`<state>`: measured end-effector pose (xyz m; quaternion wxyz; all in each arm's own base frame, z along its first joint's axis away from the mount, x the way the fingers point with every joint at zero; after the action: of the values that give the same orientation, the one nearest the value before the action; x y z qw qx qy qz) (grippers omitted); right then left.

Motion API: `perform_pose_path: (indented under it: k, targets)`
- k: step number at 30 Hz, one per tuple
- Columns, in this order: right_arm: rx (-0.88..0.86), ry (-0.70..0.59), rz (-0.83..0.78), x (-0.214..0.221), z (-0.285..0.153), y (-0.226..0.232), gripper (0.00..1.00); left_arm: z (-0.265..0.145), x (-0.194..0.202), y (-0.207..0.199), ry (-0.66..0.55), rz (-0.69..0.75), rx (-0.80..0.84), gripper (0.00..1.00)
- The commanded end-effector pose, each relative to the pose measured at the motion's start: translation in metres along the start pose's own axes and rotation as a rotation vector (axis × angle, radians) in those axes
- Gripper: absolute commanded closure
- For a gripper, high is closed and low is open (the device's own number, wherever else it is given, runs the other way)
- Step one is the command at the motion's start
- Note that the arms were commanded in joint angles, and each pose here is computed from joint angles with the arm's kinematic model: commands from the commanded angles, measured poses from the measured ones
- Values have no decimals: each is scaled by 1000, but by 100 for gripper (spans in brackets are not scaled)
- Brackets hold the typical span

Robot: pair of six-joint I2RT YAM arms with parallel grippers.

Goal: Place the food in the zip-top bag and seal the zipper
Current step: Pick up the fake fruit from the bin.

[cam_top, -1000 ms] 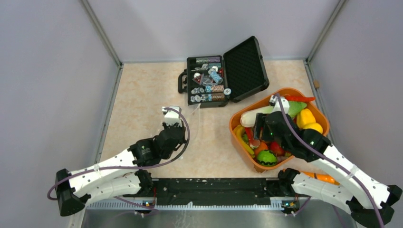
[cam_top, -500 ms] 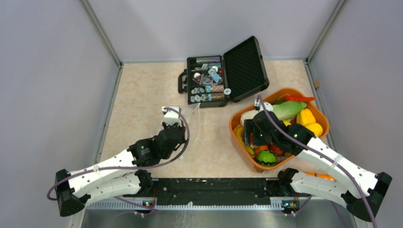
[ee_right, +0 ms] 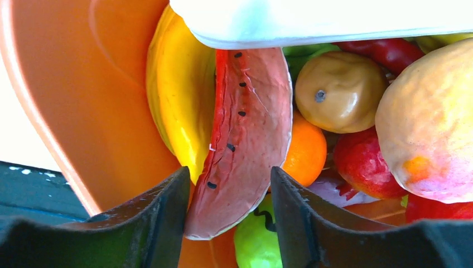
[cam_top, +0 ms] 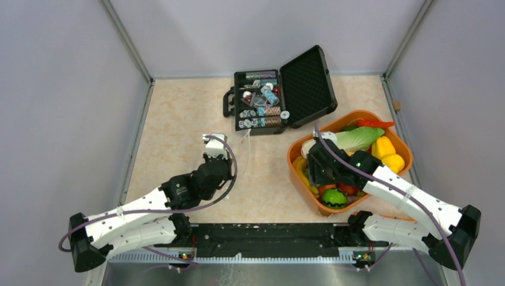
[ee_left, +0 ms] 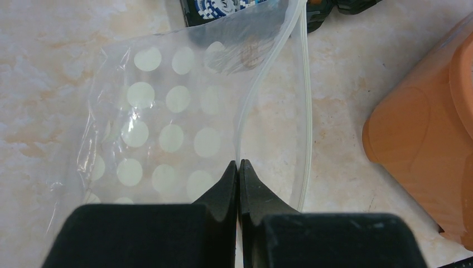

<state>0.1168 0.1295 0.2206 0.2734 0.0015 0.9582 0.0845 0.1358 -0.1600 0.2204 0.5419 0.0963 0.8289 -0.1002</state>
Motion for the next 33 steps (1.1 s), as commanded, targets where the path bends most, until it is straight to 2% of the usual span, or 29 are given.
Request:
perform_pose_path:
  k: [1,3,5,8,10,14,17,20,28,33]
  targets:
    - [48,4,-14,-4,-6,-4,49,2,-6,-3,-29,-12,15,100]
    - [42,14,-19,-5,-9,-3,49,2,-6,-4,-27,-9,19,100]
    - [32,40,-30,-3,-11,-4,40,2,-6,-4,-24,-8,23,100]
    - [44,63,-48,1,-12,-7,39,2,-6,-5,-25,-10,26,100]
    - [44,73,-59,2,-11,-8,47,3,-6,-5,-26,-11,26,100]
    - [53,62,-61,0,-11,-8,76,3,-6,-6,-25,-12,33,100]
    - [54,24,-51,-5,-17,-8,91,4,-7,-7,-21,-8,33,100]
    - [53,-48,-25,-15,-29,-10,99,3,-7,-6,-21,-5,32,100]
    - [-1,-179,-14,-31,-70,-18,100,3,-7,-6,-21,-4,31,100]
    - [-81,-172,-41,-27,-75,-18,100,4,-8,-7,-20,0,32,100]
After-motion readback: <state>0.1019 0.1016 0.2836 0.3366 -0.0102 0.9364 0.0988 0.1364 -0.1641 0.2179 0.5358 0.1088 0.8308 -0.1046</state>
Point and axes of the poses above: each gripper's point midway between its finger pads, its own z axis out along the fingers, its own y axis along the line the jaws close on, x = y × z, the point moved 9 cm from there along -z, back along the fingers, and after that the axes turned 8 degrees about z, right-handed, at the moved point
